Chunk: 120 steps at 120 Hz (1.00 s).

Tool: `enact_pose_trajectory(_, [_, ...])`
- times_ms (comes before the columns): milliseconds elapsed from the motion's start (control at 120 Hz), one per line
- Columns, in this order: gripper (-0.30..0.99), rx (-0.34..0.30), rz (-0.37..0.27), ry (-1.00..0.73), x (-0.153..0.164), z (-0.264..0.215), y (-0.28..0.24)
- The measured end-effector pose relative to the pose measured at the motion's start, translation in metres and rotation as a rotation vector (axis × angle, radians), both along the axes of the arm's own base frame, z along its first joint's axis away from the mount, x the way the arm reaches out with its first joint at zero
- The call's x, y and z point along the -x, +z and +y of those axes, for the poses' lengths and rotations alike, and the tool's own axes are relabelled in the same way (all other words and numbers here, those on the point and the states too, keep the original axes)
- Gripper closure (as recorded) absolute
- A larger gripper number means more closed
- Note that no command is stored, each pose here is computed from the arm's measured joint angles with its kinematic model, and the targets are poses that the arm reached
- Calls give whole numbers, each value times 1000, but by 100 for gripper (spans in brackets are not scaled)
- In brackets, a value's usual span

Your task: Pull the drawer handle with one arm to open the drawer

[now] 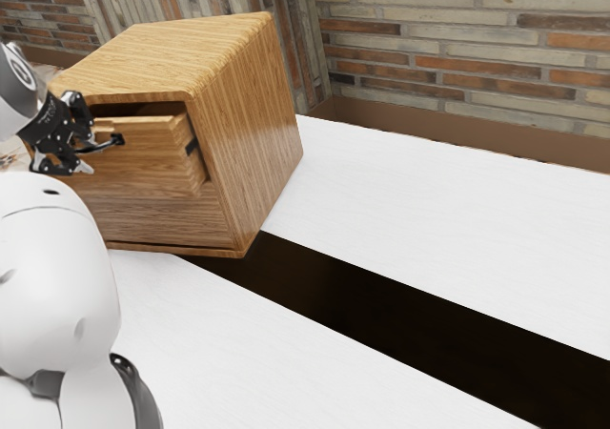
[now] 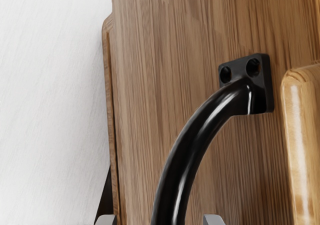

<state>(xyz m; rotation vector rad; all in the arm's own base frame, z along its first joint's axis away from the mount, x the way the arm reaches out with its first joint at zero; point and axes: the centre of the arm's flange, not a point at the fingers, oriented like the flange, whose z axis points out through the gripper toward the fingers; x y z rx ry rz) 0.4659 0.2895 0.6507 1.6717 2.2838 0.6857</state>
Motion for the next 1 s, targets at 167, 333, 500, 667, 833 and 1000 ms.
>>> enact_pose_trajectory(167, [52, 0, -1, 19, 10, 1, 1])
enact_pose_trajectory(333, [52, 3, 0, 20, 13, -1, 1])
enact_pose_trajectory(500, [52, -3, 2, 20, 13, -6, 1])
enact_pose_trajectory(667, [52, -9, -2, 33, 22, -11, 3])
enact_pose_trajectory(833, [52, -8, -5, 51, 34, -14, 4])
enact_pose_trajectory(1000, [52, -2, -12, 62, 47, -17, 6])
